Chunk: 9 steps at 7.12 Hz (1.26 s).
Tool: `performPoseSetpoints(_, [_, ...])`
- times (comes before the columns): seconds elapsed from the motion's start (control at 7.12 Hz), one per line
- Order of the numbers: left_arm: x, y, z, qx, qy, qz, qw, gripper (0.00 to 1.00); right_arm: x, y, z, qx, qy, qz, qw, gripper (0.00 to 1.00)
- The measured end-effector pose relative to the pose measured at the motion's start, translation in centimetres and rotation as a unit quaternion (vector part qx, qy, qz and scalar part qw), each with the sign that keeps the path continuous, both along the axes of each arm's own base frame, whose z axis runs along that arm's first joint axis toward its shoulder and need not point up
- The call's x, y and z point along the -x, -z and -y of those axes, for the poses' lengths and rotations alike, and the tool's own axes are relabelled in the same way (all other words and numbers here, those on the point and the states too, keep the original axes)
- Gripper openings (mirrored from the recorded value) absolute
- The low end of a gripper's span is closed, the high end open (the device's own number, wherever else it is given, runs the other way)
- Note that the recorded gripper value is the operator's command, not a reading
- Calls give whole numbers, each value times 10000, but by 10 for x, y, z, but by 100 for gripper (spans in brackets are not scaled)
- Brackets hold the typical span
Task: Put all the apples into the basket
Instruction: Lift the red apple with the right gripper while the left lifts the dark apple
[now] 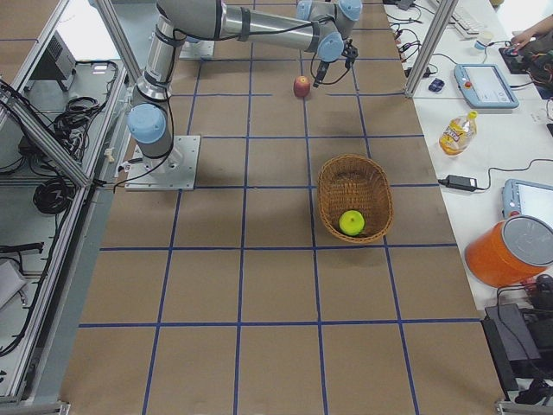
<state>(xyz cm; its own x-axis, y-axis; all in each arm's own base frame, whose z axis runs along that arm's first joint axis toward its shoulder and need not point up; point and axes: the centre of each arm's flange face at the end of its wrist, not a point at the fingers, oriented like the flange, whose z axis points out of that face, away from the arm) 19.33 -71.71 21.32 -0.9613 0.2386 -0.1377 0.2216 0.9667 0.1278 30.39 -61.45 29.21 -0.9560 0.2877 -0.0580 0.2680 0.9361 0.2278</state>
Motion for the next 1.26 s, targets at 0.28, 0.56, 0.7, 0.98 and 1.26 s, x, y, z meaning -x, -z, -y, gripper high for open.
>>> performPoseSetpoints(0.28, [-2, 7, 2, -5, -9, -22, 10000, 74, -42, 33, -22, -175, -102, -66, 9998, 100])
performPoseSetpoints(0.56, [-2, 13, 3, -52, 9, -35, 10000, 37, -53, 52, -28, -306, -171, -117, 9993, 100])
performPoseSetpoints(0.7, [1, 9, 3, -56, 29, -25, 10000, 37, -57, 60, -29, -351, -190, -99, 9992, 100])
performPoseSetpoints(0.98, [29, -19, 5, -80, 126, -5, 9999, 36, -62, 75, -29, -441, -248, -25, 9987, 100])
performPoseSetpoints(1.26, [99, -56, 0, -194, 121, -61, 9997, 36, -69, 94, -30, -510, -309, -23, 9982, 94])
